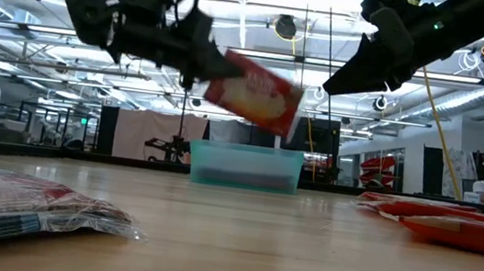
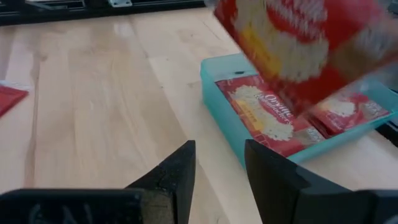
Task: Sort popcorn bags into baskets
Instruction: Put the red popcorn bag into the blue bin
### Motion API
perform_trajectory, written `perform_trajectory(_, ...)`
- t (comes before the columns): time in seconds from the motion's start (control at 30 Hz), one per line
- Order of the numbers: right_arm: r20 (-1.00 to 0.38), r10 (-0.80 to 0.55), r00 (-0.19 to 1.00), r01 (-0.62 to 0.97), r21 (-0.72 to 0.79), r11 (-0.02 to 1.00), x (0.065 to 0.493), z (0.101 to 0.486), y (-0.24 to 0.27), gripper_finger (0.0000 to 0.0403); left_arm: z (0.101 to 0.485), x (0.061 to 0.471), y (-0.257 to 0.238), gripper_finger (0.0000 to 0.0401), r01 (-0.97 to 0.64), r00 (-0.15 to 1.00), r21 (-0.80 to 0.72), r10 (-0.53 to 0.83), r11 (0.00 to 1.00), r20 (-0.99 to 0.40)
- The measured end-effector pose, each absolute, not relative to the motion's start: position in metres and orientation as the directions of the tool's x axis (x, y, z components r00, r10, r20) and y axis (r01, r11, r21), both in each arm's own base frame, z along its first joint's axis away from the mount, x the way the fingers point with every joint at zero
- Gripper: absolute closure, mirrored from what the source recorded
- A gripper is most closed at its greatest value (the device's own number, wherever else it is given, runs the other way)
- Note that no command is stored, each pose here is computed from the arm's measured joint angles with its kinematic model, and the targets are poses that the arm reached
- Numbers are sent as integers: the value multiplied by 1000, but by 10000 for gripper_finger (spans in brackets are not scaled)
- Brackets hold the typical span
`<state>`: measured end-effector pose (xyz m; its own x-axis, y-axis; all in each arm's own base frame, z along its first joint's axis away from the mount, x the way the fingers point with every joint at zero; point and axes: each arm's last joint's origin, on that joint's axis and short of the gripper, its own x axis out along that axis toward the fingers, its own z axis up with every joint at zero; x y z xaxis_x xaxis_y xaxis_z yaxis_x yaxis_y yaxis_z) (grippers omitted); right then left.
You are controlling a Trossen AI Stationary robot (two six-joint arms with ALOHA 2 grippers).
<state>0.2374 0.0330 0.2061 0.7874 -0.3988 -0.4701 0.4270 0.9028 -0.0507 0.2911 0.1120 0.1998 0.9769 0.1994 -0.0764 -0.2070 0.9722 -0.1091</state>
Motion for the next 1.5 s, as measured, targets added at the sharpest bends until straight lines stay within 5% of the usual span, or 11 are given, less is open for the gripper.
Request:
perform_trajectory(0.27, -470, -398, 788, 426, -50, 903, 237, 206, 33, 273, 170, 296, 120, 351, -264, 959, -257, 224, 930, -174)
perform_trajectory(0.63, -422, -393, 817, 417, -39, 908, 241, 211, 34, 273, 162, 303, 111, 336, -268, 957, -257, 227, 928, -179)
perform_trajectory(1.17, -456, -386, 802, 436, 4, 900, 238, 208, 35, 273, 178, 295, 116, 170, -349, 932, -193, 318, 917, -172)
perform_trajectory(1.37, -512, -381, 770, 473, 58, 879, 234, 202, 36, 273, 194, 284, 113, 175, -350, 923, -156, 312, 924, -225)
perform_trajectory(1.5, -614, -264, 744, 434, 144, 889, 228, 194, 42, 273, 202, 266, 97, 204, -228, 958, -184, 186, 956, -218)
